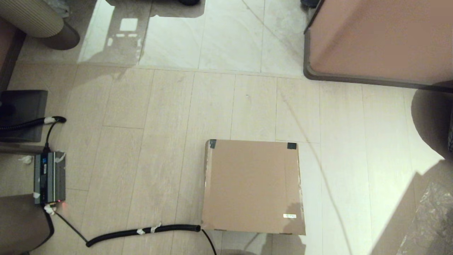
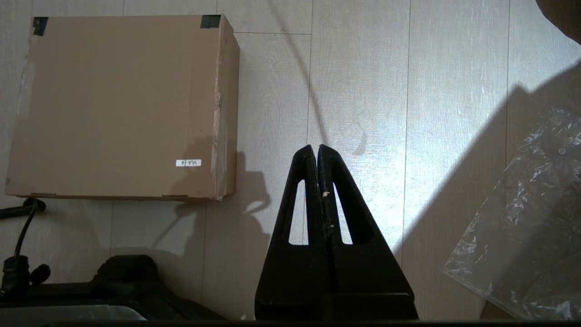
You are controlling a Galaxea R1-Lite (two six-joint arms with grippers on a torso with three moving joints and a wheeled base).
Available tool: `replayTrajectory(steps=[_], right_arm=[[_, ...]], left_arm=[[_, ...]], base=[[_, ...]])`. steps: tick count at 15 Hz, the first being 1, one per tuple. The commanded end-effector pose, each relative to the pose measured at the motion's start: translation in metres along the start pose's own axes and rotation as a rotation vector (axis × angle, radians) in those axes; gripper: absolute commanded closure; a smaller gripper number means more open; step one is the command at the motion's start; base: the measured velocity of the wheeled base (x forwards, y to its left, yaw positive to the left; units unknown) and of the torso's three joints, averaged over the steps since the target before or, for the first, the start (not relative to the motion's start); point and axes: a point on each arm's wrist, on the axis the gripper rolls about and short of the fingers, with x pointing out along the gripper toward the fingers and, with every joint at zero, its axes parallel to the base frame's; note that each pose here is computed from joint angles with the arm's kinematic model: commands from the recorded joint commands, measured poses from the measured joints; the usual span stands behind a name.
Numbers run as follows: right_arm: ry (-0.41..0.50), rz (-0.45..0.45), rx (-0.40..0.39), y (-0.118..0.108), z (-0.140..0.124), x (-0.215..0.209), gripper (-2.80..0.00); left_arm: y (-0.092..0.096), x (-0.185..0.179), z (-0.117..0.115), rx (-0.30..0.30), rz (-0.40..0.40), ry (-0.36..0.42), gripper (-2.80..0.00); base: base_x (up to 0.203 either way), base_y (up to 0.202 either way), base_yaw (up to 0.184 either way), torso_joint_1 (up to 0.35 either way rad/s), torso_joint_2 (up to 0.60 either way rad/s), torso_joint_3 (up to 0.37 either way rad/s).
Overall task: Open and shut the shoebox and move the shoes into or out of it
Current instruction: Open the shoe box
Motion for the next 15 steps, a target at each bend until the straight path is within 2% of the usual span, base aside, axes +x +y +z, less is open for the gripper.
replayTrajectory(steps=[1, 4, 5, 7, 8, 10, 12, 15], right_arm=[[0.001, 0.0, 0.001, 0.0, 0.0, 0.0, 0.0], [0.002, -0.002, -0.001, 0.0, 0.0, 0.0, 0.0], [-0.001, -0.005, 0.002, 0.0, 0.001, 0.0, 0.0], [-0.02, -0.004, 0.0, 0.001, 0.014, -0.003, 0.0], [-0.007, -0.005, 0.003, 0.002, 0.029, -0.005, 0.0], [0.127, -0.008, 0.038, 0.004, 0.059, 0.005, 0.0], [0.303, 0.03, 0.127, 0.008, 0.078, 0.03, 0.0], [0.473, 0.075, 0.237, 0.012, 0.088, 0.089, 0.0]], left_arm=[[0.0, 0.0, 0.0, 0.0, 0.0, -0.001, 0.0], [0.0, 0.0, 0.0, 0.005, 0.0, 0.0, 0.0], [0.0, -0.001, 0.005, 0.026, 0.001, -0.022, 0.0], [0.0, -0.009, 0.03, 0.045, -0.014, -0.069, 0.0], [0.0, -0.009, 0.044, 0.046, -0.027, -0.051, 0.0], [0.0, 0.006, 0.074, 0.02, -0.062, 0.059, 0.0], [-0.001, 0.038, 0.096, -0.054, -0.124, 0.197, 0.0], [-0.009, 0.099, 0.111, -0.263, -0.194, 0.355, 0.0]], base=[[0.0, 0.0, 0.0, 0.0, 0.0, 0.0], [0.0, 0.0, 0.0, 0.0, 0.0, 0.0], [0.0, 0.0, 0.0, 0.0, 0.0, 0.0], [0.0, 0.0, 0.0, 0.0, 0.0, 0.0], [0.0, 0.0, 0.0, 0.0, 0.0, 0.0], [0.0, 0.0, 0.0, 0.0, 0.0, 0.0], [0.0, 0.0, 0.0, 0.0, 0.0, 0.0], [0.0, 0.0, 0.0, 0.0, 0.0, 0.0]])
